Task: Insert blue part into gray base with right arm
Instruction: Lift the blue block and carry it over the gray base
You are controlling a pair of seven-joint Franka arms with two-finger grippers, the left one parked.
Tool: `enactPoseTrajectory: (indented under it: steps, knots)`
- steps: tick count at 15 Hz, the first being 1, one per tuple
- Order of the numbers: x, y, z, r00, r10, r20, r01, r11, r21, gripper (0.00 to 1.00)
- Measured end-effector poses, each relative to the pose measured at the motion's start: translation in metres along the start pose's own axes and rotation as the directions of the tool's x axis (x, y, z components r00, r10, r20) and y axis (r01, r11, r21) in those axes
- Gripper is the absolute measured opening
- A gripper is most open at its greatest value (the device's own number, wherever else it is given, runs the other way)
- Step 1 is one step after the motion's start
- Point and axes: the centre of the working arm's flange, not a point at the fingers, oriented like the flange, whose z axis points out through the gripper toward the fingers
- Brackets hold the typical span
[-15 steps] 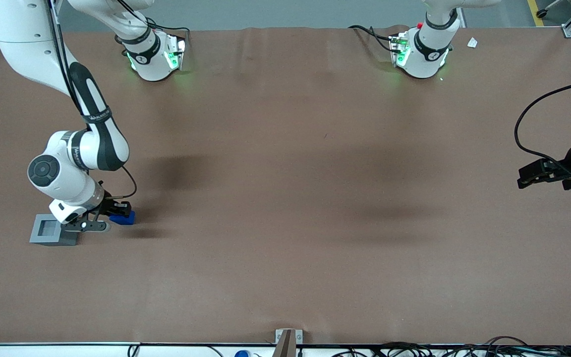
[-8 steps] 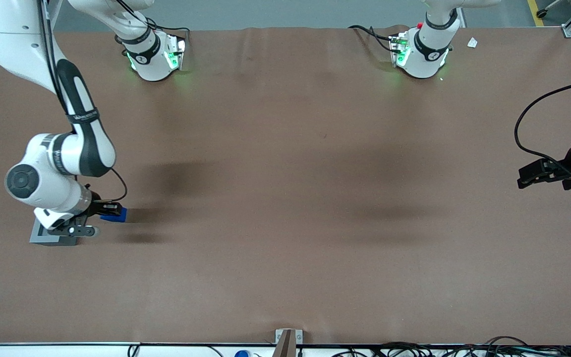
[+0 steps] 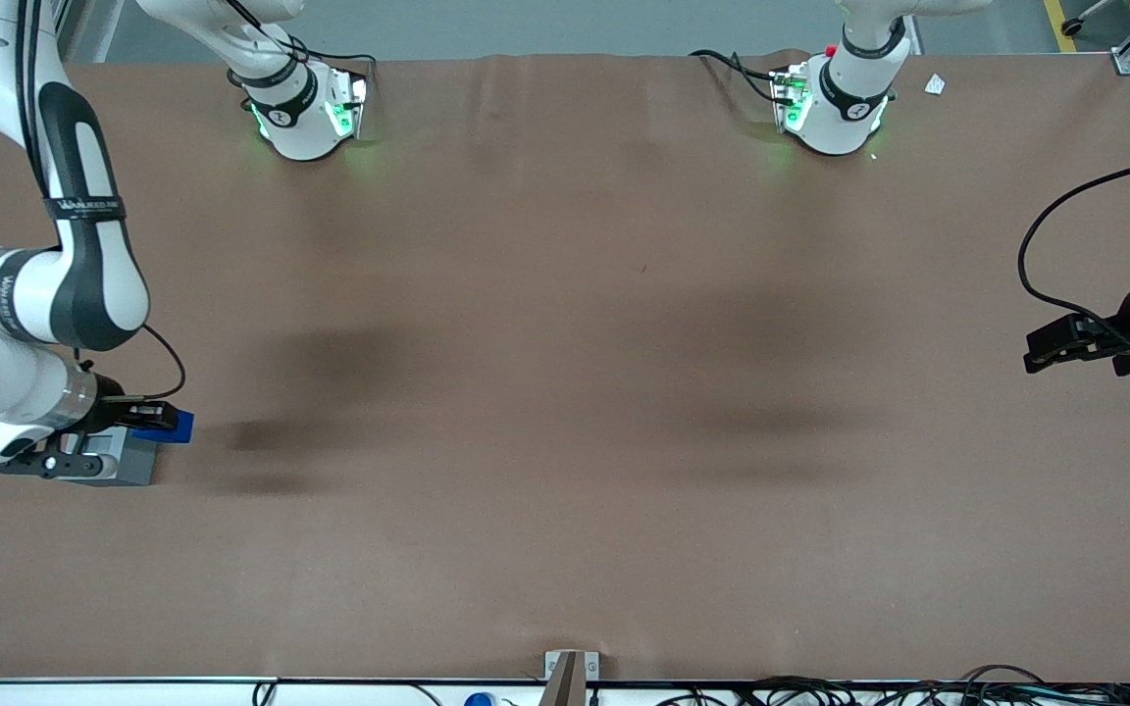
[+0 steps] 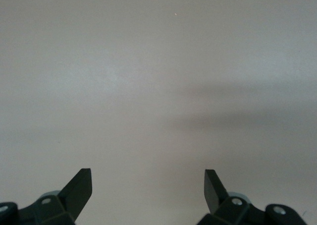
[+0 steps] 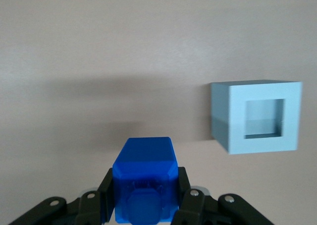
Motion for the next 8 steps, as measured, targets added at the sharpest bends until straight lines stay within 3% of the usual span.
enactPoseTrajectory:
  steps: [8]
  knots:
    - [-0.005, 0.076, -0.011, 0.999, -0.019, -0.027, 0.019, 1.000, -0.005, 0.51]
